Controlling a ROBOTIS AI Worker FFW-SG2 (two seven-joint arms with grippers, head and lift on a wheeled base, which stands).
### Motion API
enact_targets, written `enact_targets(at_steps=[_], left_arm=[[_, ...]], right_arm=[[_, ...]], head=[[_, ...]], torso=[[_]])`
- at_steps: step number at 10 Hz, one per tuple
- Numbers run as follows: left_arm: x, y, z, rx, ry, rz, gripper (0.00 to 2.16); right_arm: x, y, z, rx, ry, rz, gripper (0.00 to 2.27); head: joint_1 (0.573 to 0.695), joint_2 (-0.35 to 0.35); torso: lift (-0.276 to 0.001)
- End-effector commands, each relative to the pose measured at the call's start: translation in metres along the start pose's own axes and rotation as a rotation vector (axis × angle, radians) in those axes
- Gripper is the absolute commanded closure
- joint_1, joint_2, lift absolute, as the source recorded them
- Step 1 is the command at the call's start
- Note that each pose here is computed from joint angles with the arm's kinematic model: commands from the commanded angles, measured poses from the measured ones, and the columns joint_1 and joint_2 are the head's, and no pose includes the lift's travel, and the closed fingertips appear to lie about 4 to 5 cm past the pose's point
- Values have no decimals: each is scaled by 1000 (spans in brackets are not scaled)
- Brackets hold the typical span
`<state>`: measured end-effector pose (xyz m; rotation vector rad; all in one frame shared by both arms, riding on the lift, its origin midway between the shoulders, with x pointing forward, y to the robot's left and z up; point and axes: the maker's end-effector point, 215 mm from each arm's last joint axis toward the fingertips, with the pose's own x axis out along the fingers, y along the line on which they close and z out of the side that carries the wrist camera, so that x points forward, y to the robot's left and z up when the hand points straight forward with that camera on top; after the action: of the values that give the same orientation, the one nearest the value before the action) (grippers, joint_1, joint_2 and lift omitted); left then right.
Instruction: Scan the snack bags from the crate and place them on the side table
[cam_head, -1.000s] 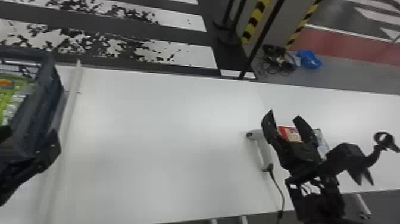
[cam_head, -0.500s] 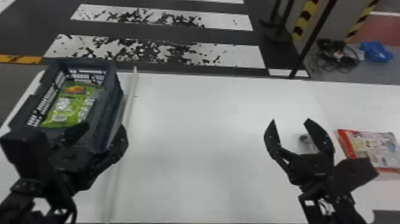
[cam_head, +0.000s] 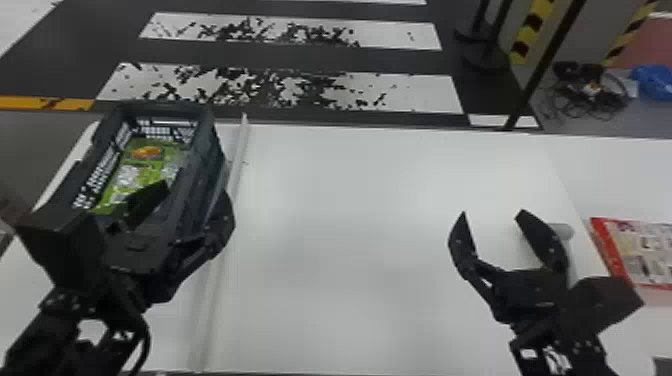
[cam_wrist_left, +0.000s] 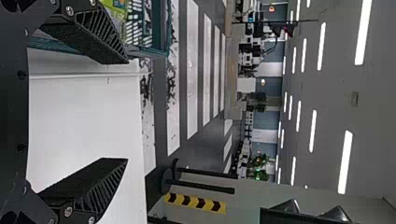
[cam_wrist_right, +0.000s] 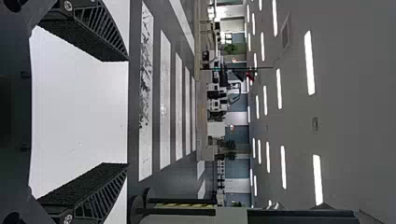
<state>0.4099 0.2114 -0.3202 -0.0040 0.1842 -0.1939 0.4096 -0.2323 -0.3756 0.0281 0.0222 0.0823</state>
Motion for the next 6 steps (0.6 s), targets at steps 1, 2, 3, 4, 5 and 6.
enact_targets(at_steps=[1,2,3,4,5,6], left_arm=[[-1,18,8,24,17,11,137],[1,36,8,27,46,26,137],[4,57,9,29,74,51,137],[8,76,16,42,89,42,137],[13,100,34,64,79,54,137],[21,129,41,88,101,67,137]], right_arm=[[-1,0,-1,-2,2,1,73],[-1,1,-2,0,4,4,73],[-3,2,-4,3,10,5,73],[-5,1,-6,3,15,4,76],[-6,1,-7,3,18,4,76],[-8,0,-8,2,21,2,76]], head=[[695,-30],[695,-19],[695,-10],[695,19],[695,43],[695,70]], torso=[[-94],[-94],[-94],[-94],[-94],[-94]])
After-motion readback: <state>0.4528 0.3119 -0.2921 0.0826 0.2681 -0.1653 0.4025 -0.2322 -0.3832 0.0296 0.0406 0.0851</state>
